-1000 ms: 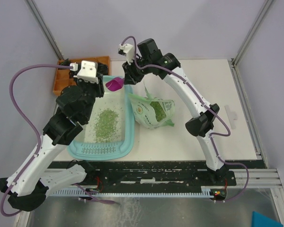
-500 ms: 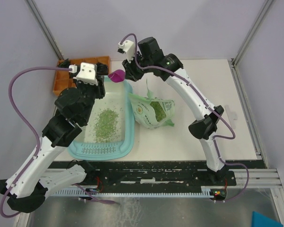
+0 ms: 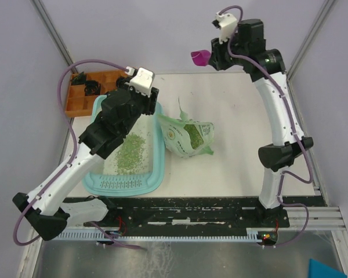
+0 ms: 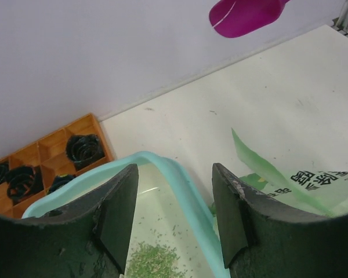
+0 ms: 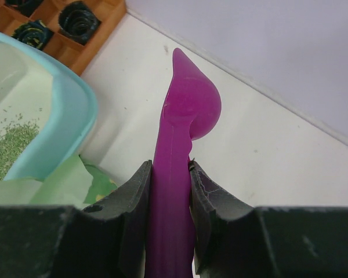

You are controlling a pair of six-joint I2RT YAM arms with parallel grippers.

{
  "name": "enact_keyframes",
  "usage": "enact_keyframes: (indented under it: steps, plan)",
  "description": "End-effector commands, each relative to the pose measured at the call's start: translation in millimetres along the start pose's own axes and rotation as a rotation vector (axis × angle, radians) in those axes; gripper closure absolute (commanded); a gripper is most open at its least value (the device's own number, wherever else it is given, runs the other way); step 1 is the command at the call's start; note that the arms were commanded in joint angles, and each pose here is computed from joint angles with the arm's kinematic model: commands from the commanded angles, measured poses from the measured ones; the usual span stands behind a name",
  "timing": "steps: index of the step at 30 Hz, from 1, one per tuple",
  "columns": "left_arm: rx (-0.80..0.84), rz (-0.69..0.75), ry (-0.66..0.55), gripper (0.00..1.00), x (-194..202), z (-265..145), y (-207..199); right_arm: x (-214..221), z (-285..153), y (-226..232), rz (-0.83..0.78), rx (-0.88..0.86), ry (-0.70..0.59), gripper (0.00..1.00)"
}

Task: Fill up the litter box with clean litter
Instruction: 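Scoop the cat litter from the cat litter bag.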

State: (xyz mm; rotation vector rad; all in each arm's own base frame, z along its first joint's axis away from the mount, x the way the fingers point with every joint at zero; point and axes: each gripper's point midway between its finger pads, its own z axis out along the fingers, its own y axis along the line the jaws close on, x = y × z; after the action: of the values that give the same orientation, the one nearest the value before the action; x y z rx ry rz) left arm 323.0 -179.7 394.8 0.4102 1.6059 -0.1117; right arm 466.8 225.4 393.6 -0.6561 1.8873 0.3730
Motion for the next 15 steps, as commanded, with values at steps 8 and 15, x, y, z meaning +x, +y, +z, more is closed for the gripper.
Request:
enact_keyframes:
  steps: [8,15]
  plan:
    - [0.188,0.012,-0.082,0.38,-43,33,-42,0,-119,-16,0.234,-0.065,-0.006,0.99]
    - [0.233,0.045,-0.053,0.38,-40,41,-52,47,-154,-19,0.458,-0.212,0.110,0.99]
